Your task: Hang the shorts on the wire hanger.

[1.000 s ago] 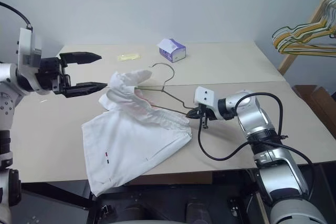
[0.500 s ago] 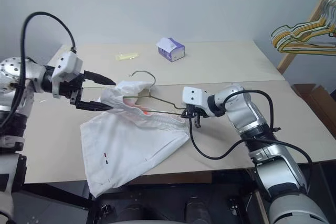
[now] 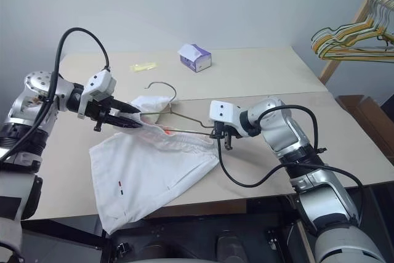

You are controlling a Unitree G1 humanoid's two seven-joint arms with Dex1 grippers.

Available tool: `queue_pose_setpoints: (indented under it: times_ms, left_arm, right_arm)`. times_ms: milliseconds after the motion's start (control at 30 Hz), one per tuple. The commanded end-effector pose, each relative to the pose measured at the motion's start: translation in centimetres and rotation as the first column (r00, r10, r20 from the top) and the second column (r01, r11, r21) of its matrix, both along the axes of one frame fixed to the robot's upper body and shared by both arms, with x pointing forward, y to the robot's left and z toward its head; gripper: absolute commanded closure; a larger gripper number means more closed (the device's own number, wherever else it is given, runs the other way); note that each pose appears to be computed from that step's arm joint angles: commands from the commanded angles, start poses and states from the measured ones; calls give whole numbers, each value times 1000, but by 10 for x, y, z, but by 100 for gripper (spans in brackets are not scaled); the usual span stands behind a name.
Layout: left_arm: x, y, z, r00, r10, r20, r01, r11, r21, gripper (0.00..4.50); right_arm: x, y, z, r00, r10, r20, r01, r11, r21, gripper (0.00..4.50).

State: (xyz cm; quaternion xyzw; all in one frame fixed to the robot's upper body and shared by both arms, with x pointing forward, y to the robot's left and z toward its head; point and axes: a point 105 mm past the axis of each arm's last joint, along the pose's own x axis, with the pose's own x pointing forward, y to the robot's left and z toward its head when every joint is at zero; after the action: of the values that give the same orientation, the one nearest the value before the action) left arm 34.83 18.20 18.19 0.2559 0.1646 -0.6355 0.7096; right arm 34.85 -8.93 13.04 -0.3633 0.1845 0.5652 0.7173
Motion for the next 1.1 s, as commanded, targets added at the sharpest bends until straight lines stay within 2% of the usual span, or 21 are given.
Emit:
queue_pose_setpoints:
  times_ms: [33,67,200,300,433,600,733,833,967,1100]
  left_arm:
    - [4,-1,6,999,-8,37,6,999,31,423]
    - [4,0,5,999,-9,39,7,999,40,448]
    - [7,1,3,996,-4,84,-1,998,61,448]
    - [9,2,2,993,-1,122,-9,997,81,448]
    - [16,7,9,981,50,187,-63,996,64,450]
    - [19,14,18,971,85,224,-97,994,44,450]
    - [20,19,24,961,117,249,-125,992,15,450]
    - [21,20,30,955,134,264,-136,991,-8,450]
    - [22,22,34,950,147,277,-146,989,-24,450]
    - [22,22,36,948,146,284,-143,989,-30,450]
  right_arm:
    - [0,10,25,997,36,74,-38,999,31,450]
    - [0,10,26,996,40,79,-42,999,32,450]
    - [-2,15,34,982,90,169,-103,992,75,450]
    - [-1,15,34,967,107,233,-124,990,59,450]
    - [2,9,40,970,59,235,-82,993,91,337]
    - [16,-12,63,959,-89,268,44,985,168,159]
    - [18,-34,79,954,-232,189,176,946,273,27]
    - [8,-43,72,960,-265,85,228,924,307,27]
    - [-9,-41,44,960,-275,-54,278,910,309,27]
    - [-15,-30,16,931,-299,-211,356,874,331,27]
